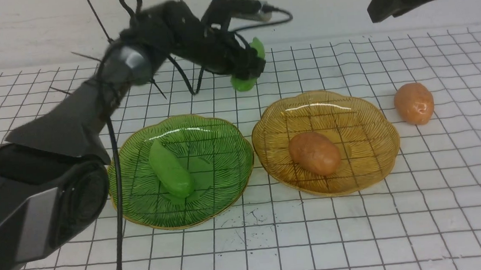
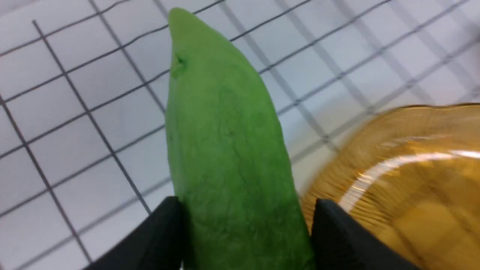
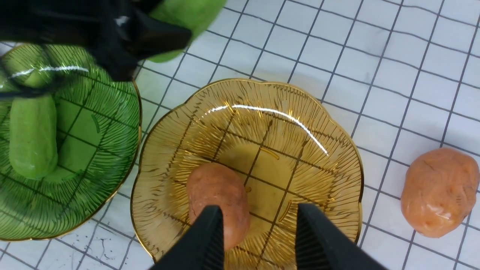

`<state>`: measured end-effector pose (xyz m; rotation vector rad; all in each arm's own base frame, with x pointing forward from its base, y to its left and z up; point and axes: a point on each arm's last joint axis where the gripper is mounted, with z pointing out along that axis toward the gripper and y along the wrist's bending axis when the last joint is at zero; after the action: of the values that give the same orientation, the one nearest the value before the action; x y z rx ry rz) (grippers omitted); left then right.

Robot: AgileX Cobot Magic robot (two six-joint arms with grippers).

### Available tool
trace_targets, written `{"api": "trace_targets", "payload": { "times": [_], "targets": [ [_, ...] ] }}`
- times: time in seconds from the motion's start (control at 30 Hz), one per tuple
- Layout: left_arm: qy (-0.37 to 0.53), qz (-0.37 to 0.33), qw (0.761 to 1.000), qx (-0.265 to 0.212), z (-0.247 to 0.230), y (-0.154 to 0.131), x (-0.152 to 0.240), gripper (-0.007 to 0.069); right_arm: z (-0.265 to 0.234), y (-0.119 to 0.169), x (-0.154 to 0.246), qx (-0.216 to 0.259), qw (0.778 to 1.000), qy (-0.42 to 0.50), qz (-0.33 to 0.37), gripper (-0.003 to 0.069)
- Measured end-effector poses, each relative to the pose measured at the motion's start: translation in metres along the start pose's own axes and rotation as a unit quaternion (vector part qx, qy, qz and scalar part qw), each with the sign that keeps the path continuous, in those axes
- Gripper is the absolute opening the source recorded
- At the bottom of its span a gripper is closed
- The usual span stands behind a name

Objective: Put different types of vegetables on the plate.
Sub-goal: 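Put the green cucumber next to the left plate into that plate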

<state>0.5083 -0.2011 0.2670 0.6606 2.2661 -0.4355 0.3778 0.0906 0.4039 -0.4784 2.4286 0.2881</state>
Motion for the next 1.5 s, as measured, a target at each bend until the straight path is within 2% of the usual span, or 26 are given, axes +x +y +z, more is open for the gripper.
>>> {"api": "trace_targets", "payload": {
  "times": [0.13,0.17,0.27,0.3,0.43,0.6,0.87,0.97,1.13,1.17,1.2,1.23,1.27,1.37,1.5],
  "targets": [
    [0.047,0.012,0.999,0.004,-0.049,-0.011,-0.012,0.0390,0.000,0.000,0.000,0.001,1.000,0.000,0.000,0.0254],
    [0.067,0.021,0.998,-0.010,-0.069,-0.013,-0.015,0.0390,0.000,-0.001,0.000,0.007,1.000,0.002,0.000,0.0254],
    [0.077,0.019,0.996,-0.034,-0.083,-0.011,-0.016,0.0390,0.000,-0.004,0.001,0.021,1.000,0.004,0.006,0.0254],
    [0.087,-0.001,0.994,-0.059,-0.087,-0.008,-0.014,0.0390,-0.002,-0.007,0.001,0.038,0.999,0.006,0.015,0.0254],
    [0.119,-0.030,0.990,-0.070,-0.089,-0.007,-0.002,0.0390,-0.010,-0.010,0.002,0.068,0.997,0.004,0.025,0.0254],
    [0.221,-0.065,0.971,-0.064,-0.093,-0.014,0.049,0.0390,-0.034,-0.013,0.003,0.114,0.993,-0.015,0.019,0.0254],
    [0.281,-0.093,0.954,-0.043,-0.063,-0.012,0.081,0.0390,-0.034,-0.015,0.003,0.121,0.993,-0.013,0.015,0.0274],
    [0.296,-0.108,0.948,-0.043,-0.046,-0.008,0.091,0.0390,-0.027,-0.035,0.006,0.163,0.986,0.005,0.024,0.0352],
    [0.305,-0.116,0.944,-0.040,-0.035,-0.007,0.097,0.0425,-0.020,-0.081,0.016,0.203,0.973,0.019,0.108,0.0529],
    [0.304,-0.119,0.945,-0.038,-0.035,-0.007,0.097,0.0493,-0.015,-0.096,0.021,0.212,0.967,0.027,0.136,0.0585],
    [0.304,-0.119,0.944,-0.038,-0.035,-0.007,0.097,0.0501,-0.014,-0.097,0.021,0.212,0.967,0.028,0.139,0.0592],
    [0.303,-0.122,0.944,-0.036,-0.035,-0.008,0.097,0.0545,-0.010,-0.104,0.023,0.217,0.964,0.034,0.150,0.0626],
    [0.302,-0.126,0.944,-0.032,-0.034,-0.009,0.097,0.0619,0.002,-0.116,0.028,0.223,0.958,0.046,0.172,0.0666],
    [0.301,-0.130,0.944,-0.027,-0.034,-0.010,0.097,0.0675,0.024,-0.129,0.033,0.226,0.953,0.069,0.191,0.0687],
    [0.301,-0.130,0.944,-0.027,-0.034,-0.010,0.097,0.0682,0.046,-0.136,0.039,0.223,0.950,0.091,0.196,0.0691]
  ]
}}
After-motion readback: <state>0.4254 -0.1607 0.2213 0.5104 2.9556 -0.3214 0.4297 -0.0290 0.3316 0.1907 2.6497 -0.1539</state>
